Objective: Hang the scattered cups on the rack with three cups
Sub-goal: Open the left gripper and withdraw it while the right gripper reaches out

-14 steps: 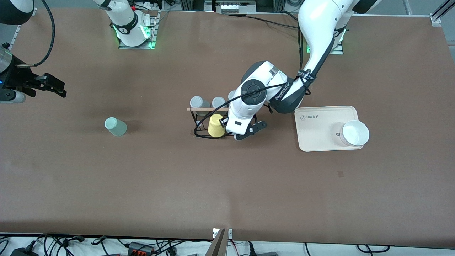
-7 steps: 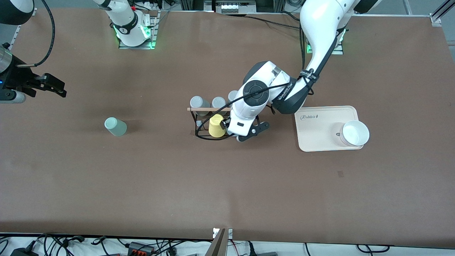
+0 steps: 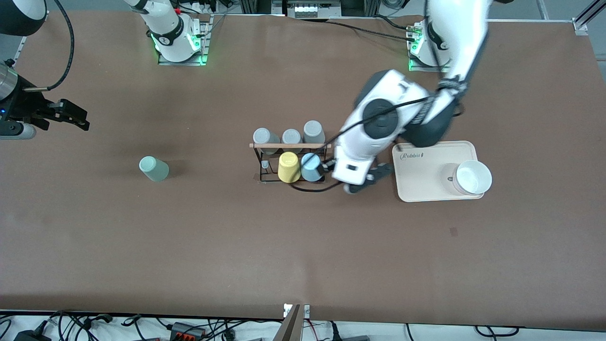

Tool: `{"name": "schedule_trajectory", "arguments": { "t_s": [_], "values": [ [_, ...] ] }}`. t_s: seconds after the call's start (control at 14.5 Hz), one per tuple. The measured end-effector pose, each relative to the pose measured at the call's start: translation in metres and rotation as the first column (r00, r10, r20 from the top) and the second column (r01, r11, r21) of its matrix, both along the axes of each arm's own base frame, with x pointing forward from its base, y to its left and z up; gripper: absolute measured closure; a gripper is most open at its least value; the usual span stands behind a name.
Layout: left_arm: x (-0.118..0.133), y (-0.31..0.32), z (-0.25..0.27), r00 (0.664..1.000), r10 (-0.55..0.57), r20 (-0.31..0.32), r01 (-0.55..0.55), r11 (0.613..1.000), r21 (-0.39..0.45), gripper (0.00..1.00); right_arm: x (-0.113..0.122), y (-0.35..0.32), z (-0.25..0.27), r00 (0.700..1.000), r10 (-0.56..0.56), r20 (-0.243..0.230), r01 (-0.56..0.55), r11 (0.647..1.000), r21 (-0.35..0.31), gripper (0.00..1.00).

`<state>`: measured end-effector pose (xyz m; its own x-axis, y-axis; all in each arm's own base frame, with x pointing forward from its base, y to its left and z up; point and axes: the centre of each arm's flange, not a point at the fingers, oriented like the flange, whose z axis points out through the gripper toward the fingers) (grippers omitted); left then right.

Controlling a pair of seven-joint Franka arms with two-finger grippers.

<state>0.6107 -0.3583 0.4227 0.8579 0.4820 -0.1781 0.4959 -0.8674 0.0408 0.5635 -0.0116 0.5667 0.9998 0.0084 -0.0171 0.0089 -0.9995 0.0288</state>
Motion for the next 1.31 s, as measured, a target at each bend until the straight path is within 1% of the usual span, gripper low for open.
{"name": "schedule_trajectory", "arguments": {
  "t_s": [0.14,0.28,0.41,0.55,0.83,1.04,1.11,1.31],
  "values": [
    [0.011,0.047,0.034,1.0,-0.026,0.008,0.026,1.0,0.0,0.0,0.003,0.0,-0.006,1.0,0.0,-0.011,0.0,1.0,0.0,0.0],
    [0.018,0.092,0.06,0.999,-0.03,0.015,0.03,1.0,0.002,0.0,0.007,0.001,-0.017,1.0,0.001,-0.03,-0.001,1.0,-0.001,0.0],
    [0.028,0.134,0.077,0.999,-0.031,0.041,0.03,0.999,0.016,0.0,0.01,0.002,-0.026,0.999,0.002,-0.046,-0.002,1.0,-0.001,0.0],
    [0.031,0.165,0.093,0.996,-0.059,0.06,0.058,0.998,0.023,0.0,0.013,0.003,-0.038,0.997,0.005,-0.073,-0.005,1.0,-0.001,0.0],
    [0.022,0.211,0.128,0.982,-0.172,0.073,0.17,0.985,0.026,0.0,0.015,0.005,-0.056,0.992,0.008,-0.129,-0.008,1.0,-0.001,0.0],
    [0.014,0.256,0.141,0.957,-0.279,0.083,0.277,0.96,0.028,0.0,0.018,0.006,-0.075,0.985,0.009,-0.173,-0.009,1.0,-0.002,0.0],
    [0.01,0.268,0.144,0.949,-0.305,0.085,0.303,0.952,0.033,0.0,0.022,0.006,-0.084,0.984,0.009,-0.177,-0.01,1.0,-0.002,0.0],
    [-0.007,0.304,0.16,0.927,-0.361,0.097,0.357,0.932,0.058,0.0,0.029,0.006,-0.109,0.985,0.011,-0.17,-0.011,1.0,-0.002,0.0]
  ]
}}
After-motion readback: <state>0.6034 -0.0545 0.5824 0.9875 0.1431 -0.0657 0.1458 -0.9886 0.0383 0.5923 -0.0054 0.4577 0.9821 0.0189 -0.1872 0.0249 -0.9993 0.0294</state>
